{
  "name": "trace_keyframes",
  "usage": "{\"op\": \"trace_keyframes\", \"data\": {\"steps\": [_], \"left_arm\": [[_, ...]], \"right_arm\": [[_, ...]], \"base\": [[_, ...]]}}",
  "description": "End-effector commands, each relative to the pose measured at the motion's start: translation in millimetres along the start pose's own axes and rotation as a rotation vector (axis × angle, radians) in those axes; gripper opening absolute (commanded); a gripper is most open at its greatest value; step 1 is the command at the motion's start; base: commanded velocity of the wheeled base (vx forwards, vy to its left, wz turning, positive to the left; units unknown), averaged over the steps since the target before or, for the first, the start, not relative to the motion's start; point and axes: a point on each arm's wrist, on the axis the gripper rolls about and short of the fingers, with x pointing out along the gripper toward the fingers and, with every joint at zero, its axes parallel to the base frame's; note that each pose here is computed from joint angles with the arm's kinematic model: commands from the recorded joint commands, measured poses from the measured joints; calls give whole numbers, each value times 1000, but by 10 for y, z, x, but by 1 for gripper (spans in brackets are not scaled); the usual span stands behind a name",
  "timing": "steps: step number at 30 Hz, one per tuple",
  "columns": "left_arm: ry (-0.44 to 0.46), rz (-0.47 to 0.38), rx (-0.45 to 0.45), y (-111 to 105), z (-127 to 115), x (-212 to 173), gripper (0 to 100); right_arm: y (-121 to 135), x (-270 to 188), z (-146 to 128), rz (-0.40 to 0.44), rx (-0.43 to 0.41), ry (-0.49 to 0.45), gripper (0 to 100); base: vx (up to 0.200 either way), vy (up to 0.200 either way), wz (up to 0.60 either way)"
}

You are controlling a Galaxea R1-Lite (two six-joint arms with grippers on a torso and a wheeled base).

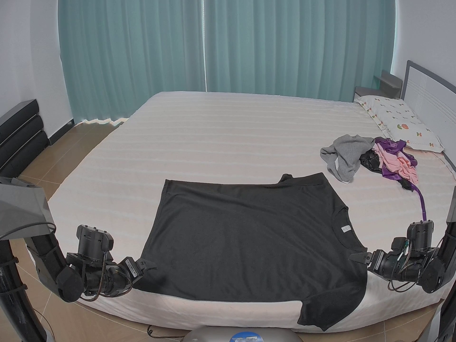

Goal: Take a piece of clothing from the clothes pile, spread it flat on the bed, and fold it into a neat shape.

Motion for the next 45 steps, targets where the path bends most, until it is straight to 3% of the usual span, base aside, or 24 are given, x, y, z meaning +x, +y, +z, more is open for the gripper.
{"op": "trace_keyframes", "data": {"steps": [1, 11, 21, 22, 30, 45], "left_arm": [[27, 60, 3, 95, -56, 102, 100], [0, 133, 43, 78, -148, 221, 100], [-11, 120, 55, 10, -131, 291, 100], [-11, 120, 55, 10, -131, 291, 0], [-56, 177, 19, 45, -139, 282, 0], [-75, 162, 8, 26, -133, 181, 0]], "right_arm": [[-7, 7, -8, -3, 1, 5, 100], [-6, 3, -21, -5, -1, 10, 100], [-5, 1, -26, -6, -1, 11, 100], [-5, 1, -26, -6, -1, 11, 100], [-32, 5, -55, -21, 4, 24, 100], [-244, 180, -124, -75, -47, 81, 100]], "base": [[0, 0, 0], [0, 0, 0], [0, 0, 0], [0, 0, 0], [0, 0, 0], [0, 0, 0]]}}
